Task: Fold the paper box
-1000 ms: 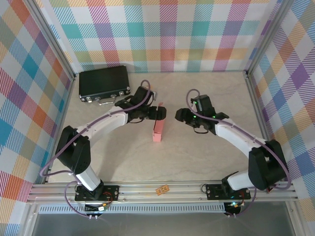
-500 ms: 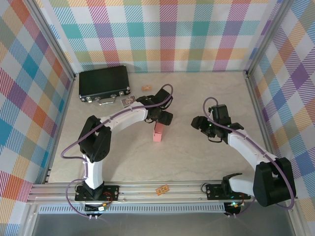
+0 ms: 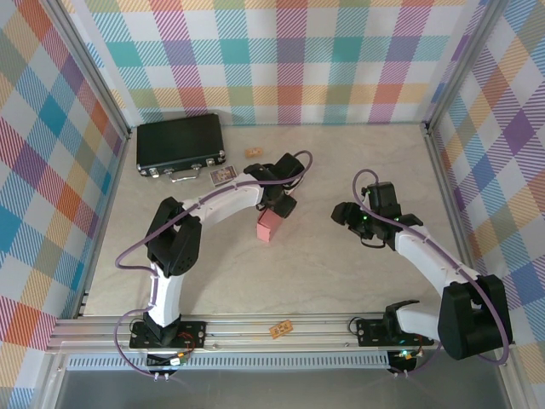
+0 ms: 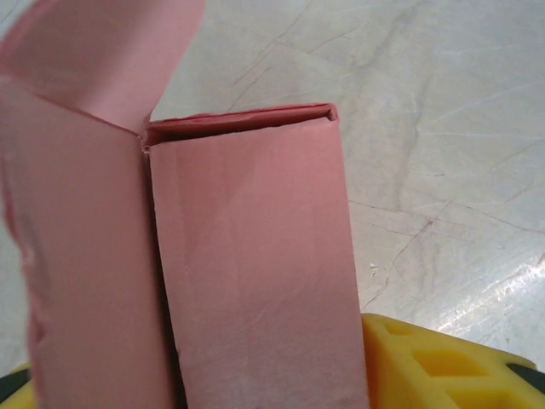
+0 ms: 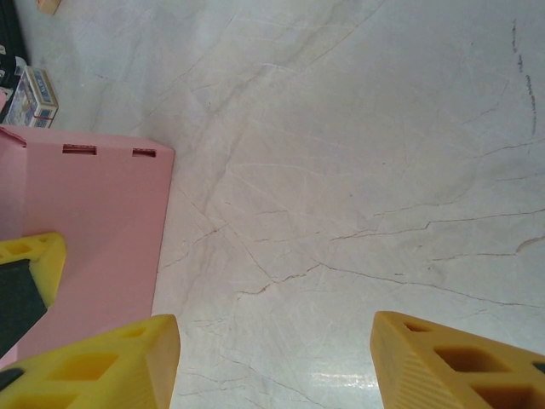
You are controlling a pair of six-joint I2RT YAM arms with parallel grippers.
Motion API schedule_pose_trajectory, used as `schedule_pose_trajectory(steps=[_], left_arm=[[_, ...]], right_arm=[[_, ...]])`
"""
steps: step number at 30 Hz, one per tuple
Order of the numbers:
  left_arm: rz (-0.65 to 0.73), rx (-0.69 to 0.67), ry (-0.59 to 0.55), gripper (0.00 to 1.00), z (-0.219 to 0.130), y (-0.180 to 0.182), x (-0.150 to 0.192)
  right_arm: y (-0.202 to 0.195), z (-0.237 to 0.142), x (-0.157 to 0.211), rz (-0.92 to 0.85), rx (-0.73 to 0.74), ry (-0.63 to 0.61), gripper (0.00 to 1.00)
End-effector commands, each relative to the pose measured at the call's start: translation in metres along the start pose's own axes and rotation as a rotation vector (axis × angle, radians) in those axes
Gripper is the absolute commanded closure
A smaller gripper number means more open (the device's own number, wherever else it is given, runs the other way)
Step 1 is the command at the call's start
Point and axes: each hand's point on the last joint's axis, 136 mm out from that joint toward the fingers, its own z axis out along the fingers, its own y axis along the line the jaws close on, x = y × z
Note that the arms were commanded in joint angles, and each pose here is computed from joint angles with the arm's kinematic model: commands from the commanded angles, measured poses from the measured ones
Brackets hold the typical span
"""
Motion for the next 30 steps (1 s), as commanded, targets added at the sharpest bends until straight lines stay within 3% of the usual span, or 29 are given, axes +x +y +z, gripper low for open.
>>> schedule_pose_trajectory(steps=[1,9,20,30], left_arm=[[0.157,0.074,-0.003,0.47,0.004,-0.012,-0.004],[0.376,0.321,-0.095,0.48,-0.001,-0.039,-0.011],[0.781,0.523,-0.172,0.47,-0.006,-0.066,0.009],[0.839,0.561,-0.169,0.43,-0.007,-0.065,0.009]], right_arm=[[-0.005,-0.003,0.006,-0.003,-0.001,0.015,0.39],[-0.011,-0.006,0.01,0.005,0.011,0.013,0.38],[-0.015,-0.011,0.014,0.016,0.014,0.007,0.38],[-0.019,-0.011,0.018,0.024,0.019,0.015,0.38]])
